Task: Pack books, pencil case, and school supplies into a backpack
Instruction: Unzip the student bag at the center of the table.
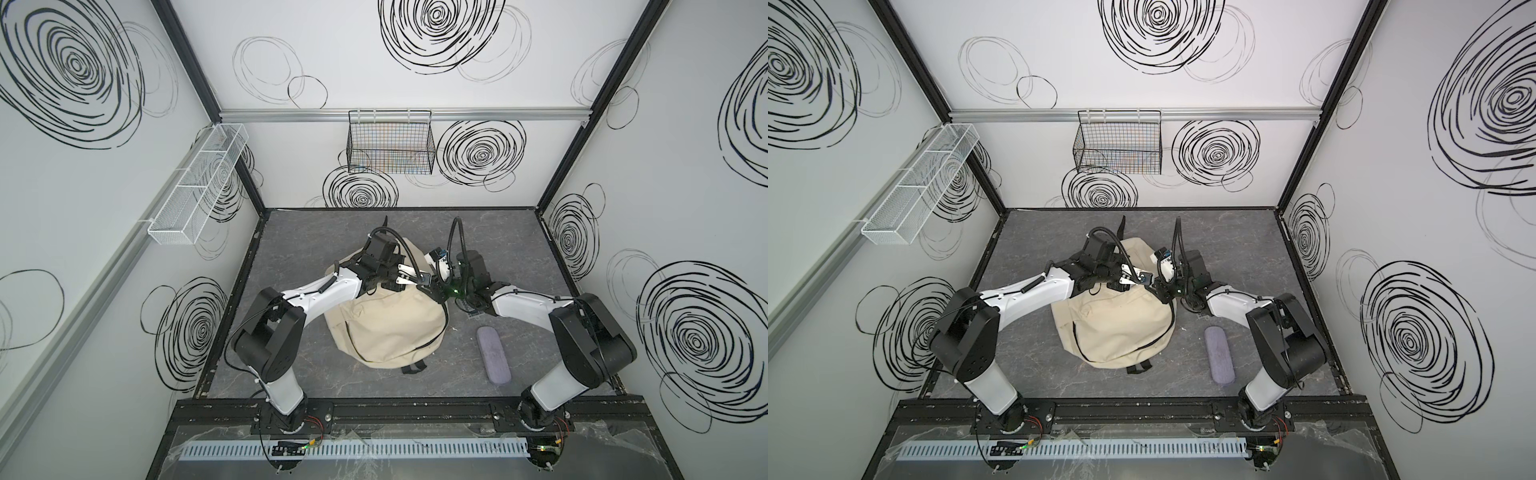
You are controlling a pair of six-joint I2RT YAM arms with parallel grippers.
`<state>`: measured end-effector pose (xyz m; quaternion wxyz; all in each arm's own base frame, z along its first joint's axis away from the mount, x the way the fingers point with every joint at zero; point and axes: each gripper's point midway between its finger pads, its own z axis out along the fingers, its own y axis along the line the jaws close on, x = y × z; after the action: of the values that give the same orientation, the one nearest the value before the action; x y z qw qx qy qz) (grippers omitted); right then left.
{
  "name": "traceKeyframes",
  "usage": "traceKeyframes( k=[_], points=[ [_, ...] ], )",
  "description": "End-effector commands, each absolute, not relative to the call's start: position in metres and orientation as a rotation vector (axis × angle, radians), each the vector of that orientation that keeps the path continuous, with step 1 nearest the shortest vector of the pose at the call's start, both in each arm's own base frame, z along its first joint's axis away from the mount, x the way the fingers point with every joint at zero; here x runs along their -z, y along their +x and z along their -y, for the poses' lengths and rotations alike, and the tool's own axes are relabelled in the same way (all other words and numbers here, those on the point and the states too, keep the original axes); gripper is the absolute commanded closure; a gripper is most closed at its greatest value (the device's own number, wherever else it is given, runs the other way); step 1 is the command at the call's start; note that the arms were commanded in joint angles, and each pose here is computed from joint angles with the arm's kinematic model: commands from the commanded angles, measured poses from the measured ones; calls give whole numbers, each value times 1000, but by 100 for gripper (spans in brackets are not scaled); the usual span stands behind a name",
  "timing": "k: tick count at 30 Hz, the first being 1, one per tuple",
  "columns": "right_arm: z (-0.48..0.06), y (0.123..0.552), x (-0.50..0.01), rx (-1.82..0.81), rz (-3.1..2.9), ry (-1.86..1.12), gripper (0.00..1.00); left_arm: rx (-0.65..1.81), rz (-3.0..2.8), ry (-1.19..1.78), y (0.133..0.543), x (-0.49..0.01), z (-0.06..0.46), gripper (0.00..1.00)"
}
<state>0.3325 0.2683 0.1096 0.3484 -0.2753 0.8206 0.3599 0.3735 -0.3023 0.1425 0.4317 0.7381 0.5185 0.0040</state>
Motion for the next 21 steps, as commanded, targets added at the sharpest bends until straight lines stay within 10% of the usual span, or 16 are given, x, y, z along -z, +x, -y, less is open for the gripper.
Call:
traceKeyframes(
  k=[1, 21],
  points=[
    [-274, 327, -122, -973, -2087, -746, 90, -18, -1255, 1786, 375, -164, 302, 100],
    [-221, 350, -114, -933, -2184, -422, 100, -57, -1557, 1635, 341, -150, 221, 100]
  ],
)
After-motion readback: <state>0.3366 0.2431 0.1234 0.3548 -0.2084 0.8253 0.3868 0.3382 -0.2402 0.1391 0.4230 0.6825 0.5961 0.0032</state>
